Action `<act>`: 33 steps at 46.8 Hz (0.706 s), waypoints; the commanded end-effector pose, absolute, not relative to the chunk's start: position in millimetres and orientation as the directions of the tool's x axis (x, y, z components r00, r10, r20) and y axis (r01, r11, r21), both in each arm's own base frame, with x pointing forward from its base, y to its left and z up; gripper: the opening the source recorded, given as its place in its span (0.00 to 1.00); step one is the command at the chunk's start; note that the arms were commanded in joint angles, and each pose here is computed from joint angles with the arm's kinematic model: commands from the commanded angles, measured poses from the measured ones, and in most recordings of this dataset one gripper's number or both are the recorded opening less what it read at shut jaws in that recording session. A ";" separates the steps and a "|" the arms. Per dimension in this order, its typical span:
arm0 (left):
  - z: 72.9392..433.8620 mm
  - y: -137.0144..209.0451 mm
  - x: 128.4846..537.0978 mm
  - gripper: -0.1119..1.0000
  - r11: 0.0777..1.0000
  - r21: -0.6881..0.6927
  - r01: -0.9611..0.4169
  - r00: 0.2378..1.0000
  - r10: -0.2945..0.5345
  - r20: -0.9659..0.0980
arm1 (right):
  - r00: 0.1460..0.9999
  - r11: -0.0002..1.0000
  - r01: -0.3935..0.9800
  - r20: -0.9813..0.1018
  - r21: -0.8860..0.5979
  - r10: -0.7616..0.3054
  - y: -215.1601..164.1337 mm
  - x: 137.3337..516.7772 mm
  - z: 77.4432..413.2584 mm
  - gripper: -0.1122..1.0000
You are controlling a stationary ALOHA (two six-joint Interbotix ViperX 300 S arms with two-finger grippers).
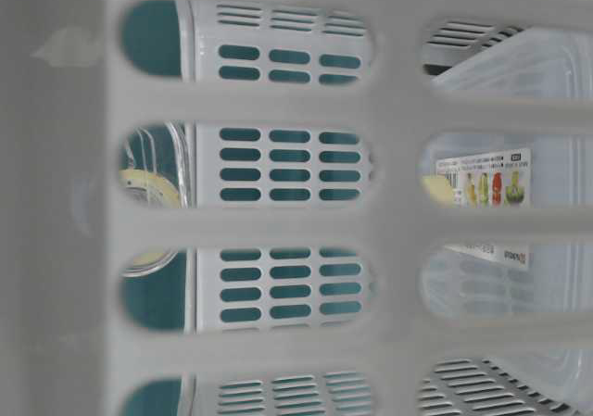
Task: Pick up the tape dispenser from the shopping basket with the left arm.
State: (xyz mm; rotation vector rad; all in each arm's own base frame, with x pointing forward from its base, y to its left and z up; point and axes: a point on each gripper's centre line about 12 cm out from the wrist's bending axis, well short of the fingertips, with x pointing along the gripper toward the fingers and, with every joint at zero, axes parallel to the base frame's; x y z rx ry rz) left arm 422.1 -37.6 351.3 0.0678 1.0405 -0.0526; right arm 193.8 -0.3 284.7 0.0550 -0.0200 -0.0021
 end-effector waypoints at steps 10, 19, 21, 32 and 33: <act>360.8 -38.9 419.3 0.36 0.996 0.033 0.078 0.527 -0.013 -0.850 | 1.000 0.998 0.002 0.026 0.056 -0.003 -0.4 194.8 286.9 0.78; 360.1 -39.0 419.7 0.36 0.996 0.034 0.079 0.526 -0.013 -0.850 | 1.000 0.998 0.002 0.025 0.056 -0.003 -0.4 194.8 286.3 0.78; 359.6 -39.0 419.6 0.36 0.996 0.034 0.079 0.525 -0.013 -0.851 | 1.000 0.998 0.004 0.025 0.056 -0.005 -0.7 194.8 286.3 0.78; 358.4 -39.8 419.3 0.36 0.996 0.032 0.081 0.522 -0.015 -0.853 | 1.000 0.998 0.002 0.025 0.056 -0.003 -0.4 194.8 286.3 0.78; 358.4 -39.8 419.3 0.36 0.996 0.032 0.081 0.522 -0.015 -0.853 | 1.000 0.998 0.004 0.025 0.056 -0.005 -0.7 194.8 286.3 0.78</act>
